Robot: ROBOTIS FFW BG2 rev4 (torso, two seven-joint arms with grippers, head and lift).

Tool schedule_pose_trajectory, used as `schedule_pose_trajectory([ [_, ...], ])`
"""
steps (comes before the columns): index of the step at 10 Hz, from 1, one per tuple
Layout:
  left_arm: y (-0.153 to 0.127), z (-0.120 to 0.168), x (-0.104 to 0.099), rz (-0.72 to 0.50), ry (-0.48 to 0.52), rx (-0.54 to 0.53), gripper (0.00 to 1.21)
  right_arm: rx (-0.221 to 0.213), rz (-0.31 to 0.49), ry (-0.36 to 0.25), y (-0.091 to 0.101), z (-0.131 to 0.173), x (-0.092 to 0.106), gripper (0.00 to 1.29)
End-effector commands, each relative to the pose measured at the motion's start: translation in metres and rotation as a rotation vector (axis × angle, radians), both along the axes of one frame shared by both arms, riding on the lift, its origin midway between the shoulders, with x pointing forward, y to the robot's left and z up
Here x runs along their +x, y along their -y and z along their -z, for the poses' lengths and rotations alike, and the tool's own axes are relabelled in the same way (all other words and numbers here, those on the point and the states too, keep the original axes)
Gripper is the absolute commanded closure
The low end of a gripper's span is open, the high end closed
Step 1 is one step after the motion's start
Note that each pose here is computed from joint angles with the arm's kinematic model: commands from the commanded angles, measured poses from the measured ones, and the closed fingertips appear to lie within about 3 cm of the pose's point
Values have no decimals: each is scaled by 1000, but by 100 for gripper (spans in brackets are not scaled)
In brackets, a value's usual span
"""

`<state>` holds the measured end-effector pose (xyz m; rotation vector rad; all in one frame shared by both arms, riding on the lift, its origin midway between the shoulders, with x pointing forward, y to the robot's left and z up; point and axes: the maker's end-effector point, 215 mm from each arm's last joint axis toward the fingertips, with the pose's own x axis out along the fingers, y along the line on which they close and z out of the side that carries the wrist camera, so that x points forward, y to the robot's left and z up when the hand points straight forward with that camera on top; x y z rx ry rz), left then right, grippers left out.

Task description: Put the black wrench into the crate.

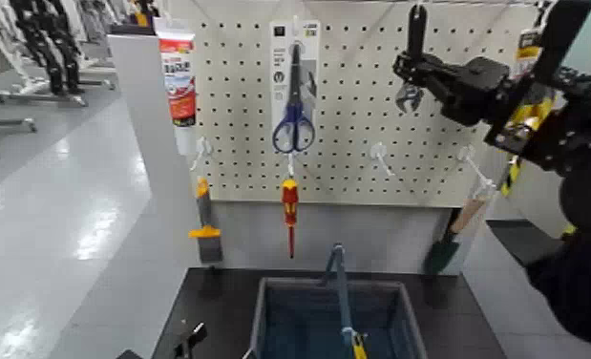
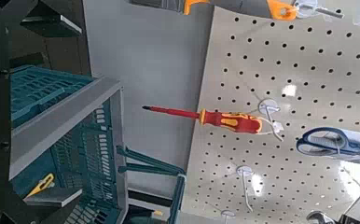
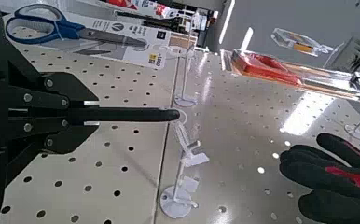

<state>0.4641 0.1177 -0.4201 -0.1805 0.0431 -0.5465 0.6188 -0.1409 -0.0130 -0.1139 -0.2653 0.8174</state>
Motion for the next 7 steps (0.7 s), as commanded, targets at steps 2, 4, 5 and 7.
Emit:
schedule_pose_trajectory([
  [2,0,1,0,2,-4,1,10,-5,0,78,-3,-33,-18,128],
  [4,0,2,0,3,-5,1,10,-12,-25,123,-17,-49,-40,128],
  [5,1,2,0,4,-7,0,10,-10,-45,124,-27,-47,-51,128],
  [7,1,2,0,4,-7,0,10,42,-65,35,-36,-7,-63,128],
])
